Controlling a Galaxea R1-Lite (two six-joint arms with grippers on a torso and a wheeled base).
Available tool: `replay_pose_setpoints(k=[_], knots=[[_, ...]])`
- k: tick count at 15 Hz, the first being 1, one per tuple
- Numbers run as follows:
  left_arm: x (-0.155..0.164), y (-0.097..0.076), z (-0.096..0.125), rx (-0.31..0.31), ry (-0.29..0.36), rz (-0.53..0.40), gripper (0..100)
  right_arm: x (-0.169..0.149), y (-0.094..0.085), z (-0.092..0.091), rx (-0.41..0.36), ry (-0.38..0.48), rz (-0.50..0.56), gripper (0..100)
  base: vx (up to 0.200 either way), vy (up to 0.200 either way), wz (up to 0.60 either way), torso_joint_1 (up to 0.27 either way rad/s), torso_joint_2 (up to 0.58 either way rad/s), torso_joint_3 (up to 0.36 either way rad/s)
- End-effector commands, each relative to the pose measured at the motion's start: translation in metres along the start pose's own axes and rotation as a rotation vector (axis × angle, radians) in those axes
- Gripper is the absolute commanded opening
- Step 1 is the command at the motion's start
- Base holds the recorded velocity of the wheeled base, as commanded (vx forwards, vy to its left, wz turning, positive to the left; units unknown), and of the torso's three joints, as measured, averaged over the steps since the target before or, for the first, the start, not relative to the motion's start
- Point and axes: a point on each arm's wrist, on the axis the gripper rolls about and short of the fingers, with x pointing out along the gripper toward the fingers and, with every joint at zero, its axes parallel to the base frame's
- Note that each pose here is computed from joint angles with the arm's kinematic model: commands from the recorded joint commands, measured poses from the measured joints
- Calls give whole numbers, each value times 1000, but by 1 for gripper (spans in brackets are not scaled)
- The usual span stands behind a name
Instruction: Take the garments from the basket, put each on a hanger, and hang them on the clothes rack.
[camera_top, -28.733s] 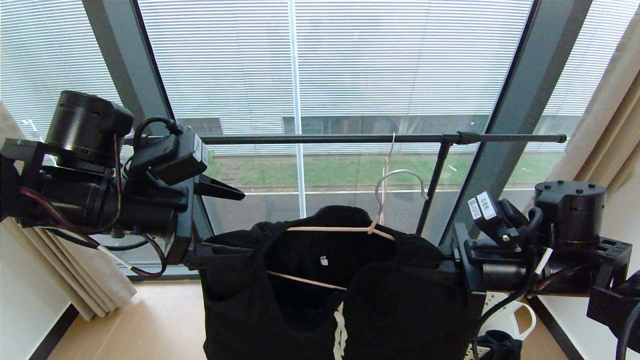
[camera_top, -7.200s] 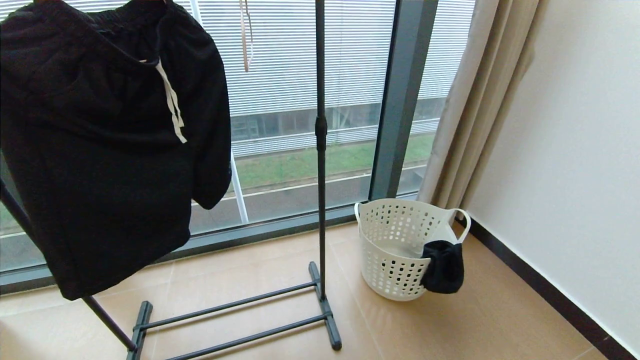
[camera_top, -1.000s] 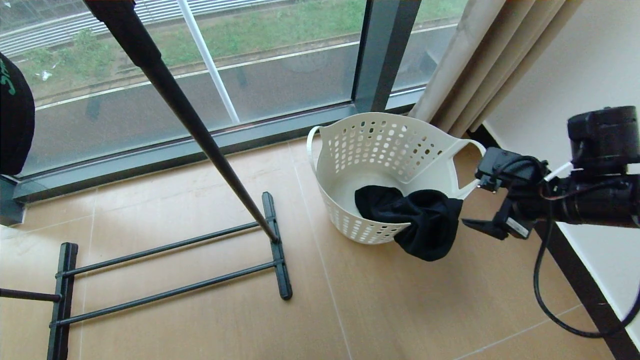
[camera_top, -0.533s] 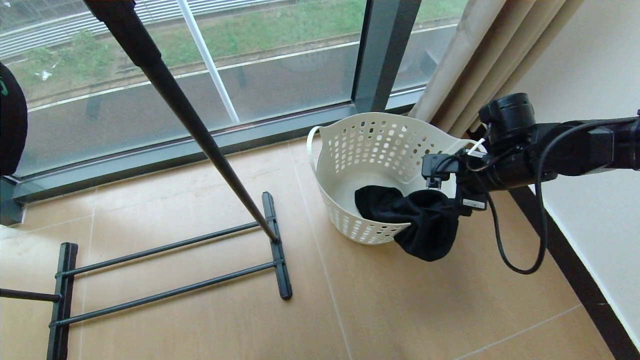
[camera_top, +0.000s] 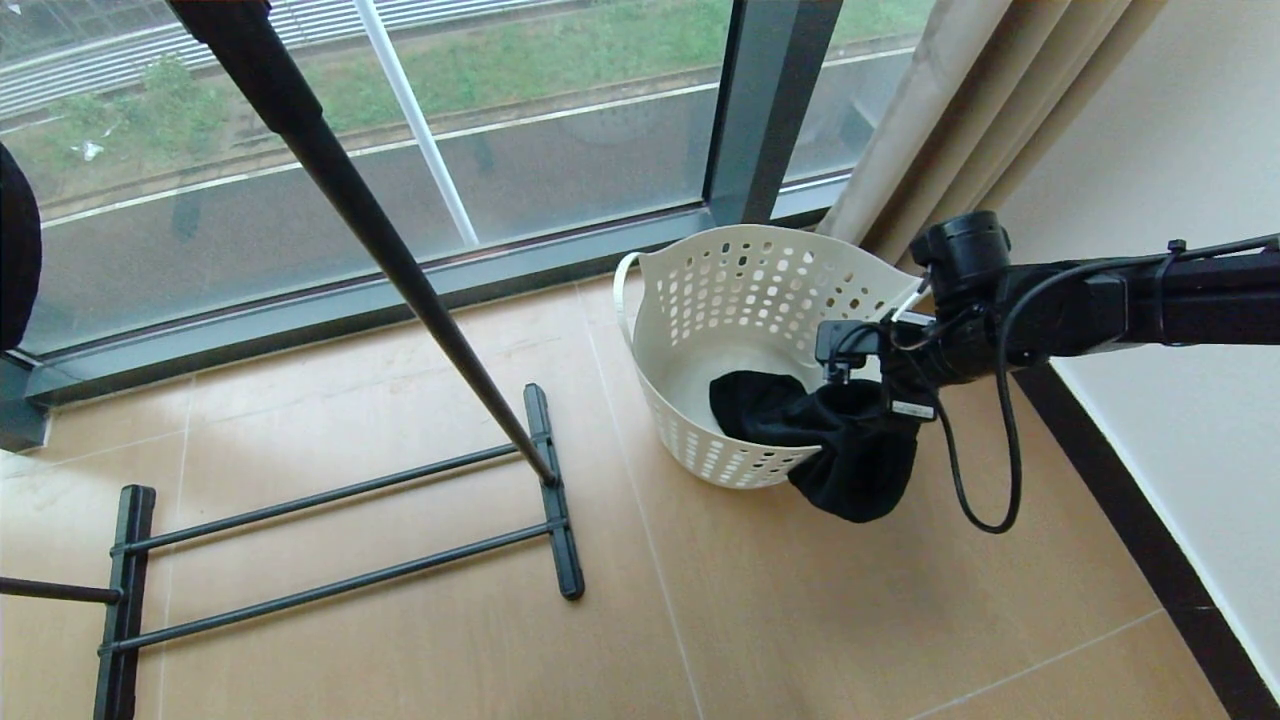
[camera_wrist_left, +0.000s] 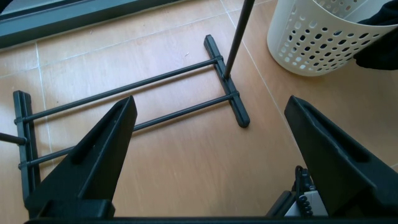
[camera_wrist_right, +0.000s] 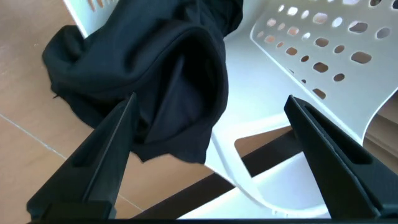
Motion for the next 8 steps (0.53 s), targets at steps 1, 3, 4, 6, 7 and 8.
replay_pose_setpoints(k=[1, 3, 4, 6, 7, 8], knots=[[0, 0, 0, 0, 1, 0, 100, 7, -1, 1, -1, 7, -2, 100, 0, 0, 0, 0, 0, 0], [0, 0, 0, 0, -1, 0, 100, 13, -3, 2, 0, 16, -7, 100, 0, 0, 0, 0, 0, 0], [0, 0, 0, 0, -1, 0, 100, 15, -3, 2, 1, 17, -9, 100, 0, 0, 0, 0, 0, 0], [0, 0, 0, 0, -1, 0, 100, 20, -5, 2, 1, 35, -20, 100, 0, 0, 0, 0, 0, 0], [0, 0, 0, 0, -1, 0, 100, 20, -7, 2, 2, 33, -26, 100, 0, 0, 0, 0, 0, 0], [0, 0, 0, 0, 1, 0, 100, 20, -7, 2, 4, 37, -29, 100, 0, 0, 0, 0, 0, 0]])
